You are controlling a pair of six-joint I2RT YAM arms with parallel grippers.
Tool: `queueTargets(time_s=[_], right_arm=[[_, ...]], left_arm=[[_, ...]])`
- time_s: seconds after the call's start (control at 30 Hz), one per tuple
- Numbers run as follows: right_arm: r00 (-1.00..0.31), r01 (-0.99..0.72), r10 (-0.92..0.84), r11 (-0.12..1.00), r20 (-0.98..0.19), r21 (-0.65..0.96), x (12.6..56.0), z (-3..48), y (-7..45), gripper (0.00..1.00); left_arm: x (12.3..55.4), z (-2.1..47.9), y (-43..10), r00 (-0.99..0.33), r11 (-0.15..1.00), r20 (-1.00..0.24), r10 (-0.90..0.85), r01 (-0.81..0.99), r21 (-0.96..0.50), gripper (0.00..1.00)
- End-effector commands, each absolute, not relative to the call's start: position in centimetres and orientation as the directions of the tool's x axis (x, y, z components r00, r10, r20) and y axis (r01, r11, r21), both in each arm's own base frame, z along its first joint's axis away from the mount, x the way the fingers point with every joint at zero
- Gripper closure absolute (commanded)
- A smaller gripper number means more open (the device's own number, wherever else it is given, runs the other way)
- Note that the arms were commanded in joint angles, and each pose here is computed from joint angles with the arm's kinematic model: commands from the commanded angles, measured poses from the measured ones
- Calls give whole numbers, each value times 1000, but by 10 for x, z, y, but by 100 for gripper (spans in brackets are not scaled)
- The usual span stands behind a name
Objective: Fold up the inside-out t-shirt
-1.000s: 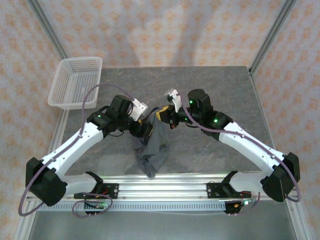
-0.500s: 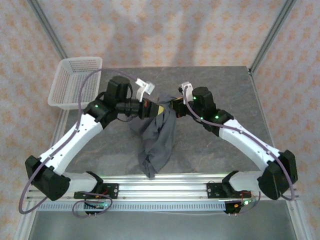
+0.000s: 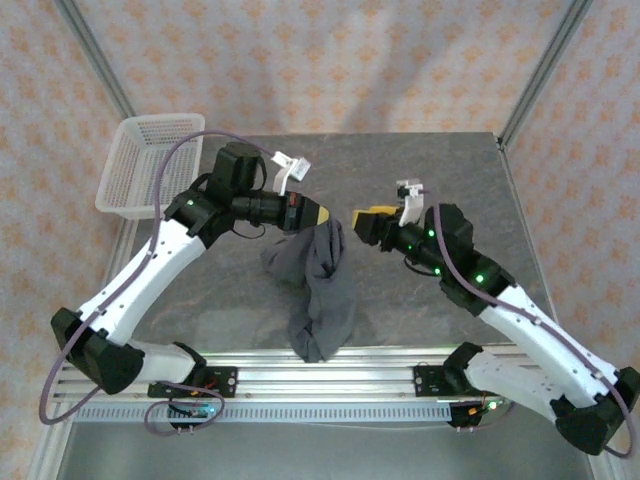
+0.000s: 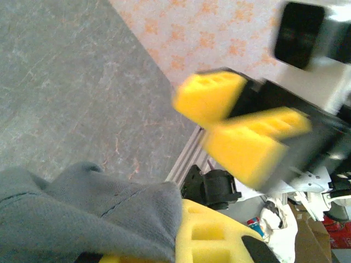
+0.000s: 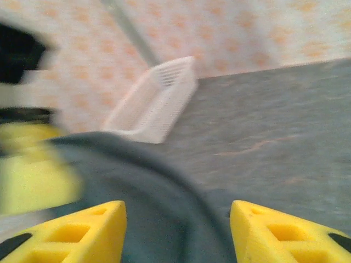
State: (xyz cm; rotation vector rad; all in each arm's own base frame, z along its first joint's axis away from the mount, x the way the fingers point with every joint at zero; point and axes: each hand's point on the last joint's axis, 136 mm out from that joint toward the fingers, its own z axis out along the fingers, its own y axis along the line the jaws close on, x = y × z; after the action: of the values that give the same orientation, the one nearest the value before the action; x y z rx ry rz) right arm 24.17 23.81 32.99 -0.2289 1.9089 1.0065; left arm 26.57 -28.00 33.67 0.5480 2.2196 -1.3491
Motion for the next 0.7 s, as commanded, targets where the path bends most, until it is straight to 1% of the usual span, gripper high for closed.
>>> queueTargets(time_s=[0.0,0.03,0.07,0.13,0.27,0.33,0.37,0.4,0.43,0.47,0.5,0.53,0.57,0.63,0.67], right_arm=[[-736,-340,292,621,-611,706,233,285,255,26],[-748,-319,296,623,-594,714,234,277,257,23],[-758,-313,290,625,-585,715,235,268,260,21],[-774,-320,255,632,-579,706,234,251,266,22],[-790,-372,159,644,-592,668,231,220,277,27],[-792,-379,130,661,-596,647,233,211,279,33],[-789,-390,119,662,-603,640,234,212,281,44],[-787,-403,111,652,-606,642,234,216,284,60],[-779,-427,107,630,-617,649,233,227,287,83],[-770,-460,109,587,-628,666,229,241,292,92],[-756,-505,113,525,-644,685,222,257,297,99],[-738,-556,123,447,-664,701,212,278,300,100],[-722,-592,150,373,-675,715,204,299,300,100],[-691,-645,203,260,-694,718,188,333,295,100],[-675,-668,222,221,-703,711,182,347,292,100]], left_arm=[[267,339,-281,-816,443,-573,81,544,-713,100],[268,339,-281,-815,445,-575,78,544,-711,100],[269,339,-281,-814,449,-575,76,543,-710,100],[270,341,-280,-814,456,-577,71,541,-706,100],[271,345,-280,-811,456,-581,63,541,-706,100],[272,346,-280,-810,456,-583,61,542,-706,100],[272,347,-280,-811,459,-583,58,540,-706,100],[274,346,-278,-810,470,-584,55,537,-701,100],[277,343,-274,-812,495,-581,50,526,-692,100],[285,333,-263,-819,561,-574,26,487,-669,100],[295,321,-248,-828,643,-561,-14,423,-639,100],[307,300,-223,-842,740,-534,-74,313,-596,100],[317,278,-199,-853,800,-506,-127,214,-561,100],[326,241,-173,-879,820,-438,-189,103,-562,100],[328,224,-168,-891,820,-405,-206,68,-568,100]])
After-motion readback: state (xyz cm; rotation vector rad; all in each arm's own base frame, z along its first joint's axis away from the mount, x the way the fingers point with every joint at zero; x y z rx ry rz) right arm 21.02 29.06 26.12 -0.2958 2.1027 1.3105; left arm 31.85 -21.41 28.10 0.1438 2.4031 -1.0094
